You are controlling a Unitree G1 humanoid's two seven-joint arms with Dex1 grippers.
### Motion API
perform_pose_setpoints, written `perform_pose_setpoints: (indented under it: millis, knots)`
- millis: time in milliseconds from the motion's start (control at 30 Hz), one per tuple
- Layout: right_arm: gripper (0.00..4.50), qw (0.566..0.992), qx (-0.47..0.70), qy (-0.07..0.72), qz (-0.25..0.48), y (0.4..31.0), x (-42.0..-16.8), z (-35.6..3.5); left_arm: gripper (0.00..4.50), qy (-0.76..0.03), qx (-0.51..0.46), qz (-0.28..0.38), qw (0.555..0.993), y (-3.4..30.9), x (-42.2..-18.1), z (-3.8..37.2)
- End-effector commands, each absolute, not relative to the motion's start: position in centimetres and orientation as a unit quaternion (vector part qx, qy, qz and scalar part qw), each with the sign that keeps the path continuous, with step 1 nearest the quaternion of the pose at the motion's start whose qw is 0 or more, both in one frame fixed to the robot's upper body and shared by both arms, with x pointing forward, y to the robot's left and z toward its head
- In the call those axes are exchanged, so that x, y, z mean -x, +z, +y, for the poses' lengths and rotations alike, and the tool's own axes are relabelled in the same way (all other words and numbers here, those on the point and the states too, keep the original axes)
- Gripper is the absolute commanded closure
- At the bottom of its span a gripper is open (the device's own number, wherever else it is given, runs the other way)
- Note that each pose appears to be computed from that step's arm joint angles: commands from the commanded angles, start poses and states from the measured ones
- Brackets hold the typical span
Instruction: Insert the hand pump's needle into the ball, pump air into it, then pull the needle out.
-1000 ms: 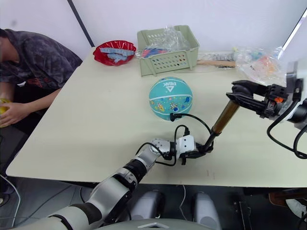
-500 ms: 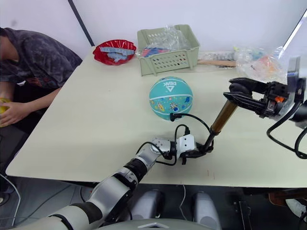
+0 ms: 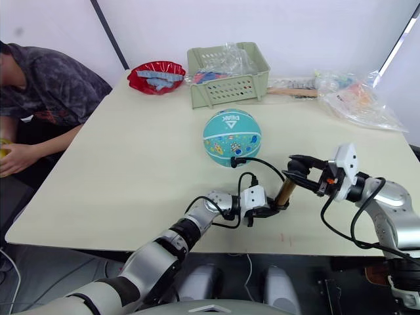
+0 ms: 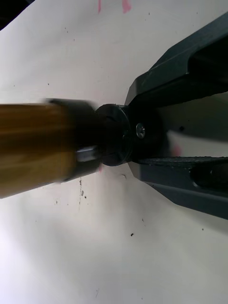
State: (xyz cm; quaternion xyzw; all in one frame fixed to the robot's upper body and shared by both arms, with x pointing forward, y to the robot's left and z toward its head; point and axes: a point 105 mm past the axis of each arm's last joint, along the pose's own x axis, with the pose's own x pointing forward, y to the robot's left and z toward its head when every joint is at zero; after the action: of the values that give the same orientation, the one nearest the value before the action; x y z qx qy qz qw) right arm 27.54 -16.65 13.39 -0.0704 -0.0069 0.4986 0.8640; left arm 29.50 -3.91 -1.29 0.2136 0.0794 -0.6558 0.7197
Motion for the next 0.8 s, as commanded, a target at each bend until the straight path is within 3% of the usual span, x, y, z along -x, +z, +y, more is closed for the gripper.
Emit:
perform_pose_setpoints:
  millis: [33, 433, 800]
  knots:
    - [2.87, 0.862, 0.056, 0.503, 0.04, 11.2, -27.1, -16.0, 3.49, -0.662, -0.236, 0.171, 0.691, -5.9, -27.2, -1.7]
    - [2.87, 0.866, 0.068, 0.492, -0.06, 21.0, -28.2, -18.5, 3.49, -0.664, -0.235, 0.175, 0.688, -6.0, -27.1, -1.5]
    - [2.87, 0.855, 0.079, 0.499, -0.118, 29.1, -26.9, -19.5, 3.49, -0.664, -0.237, 0.174, 0.688, -5.9, -27.2, -1.5]
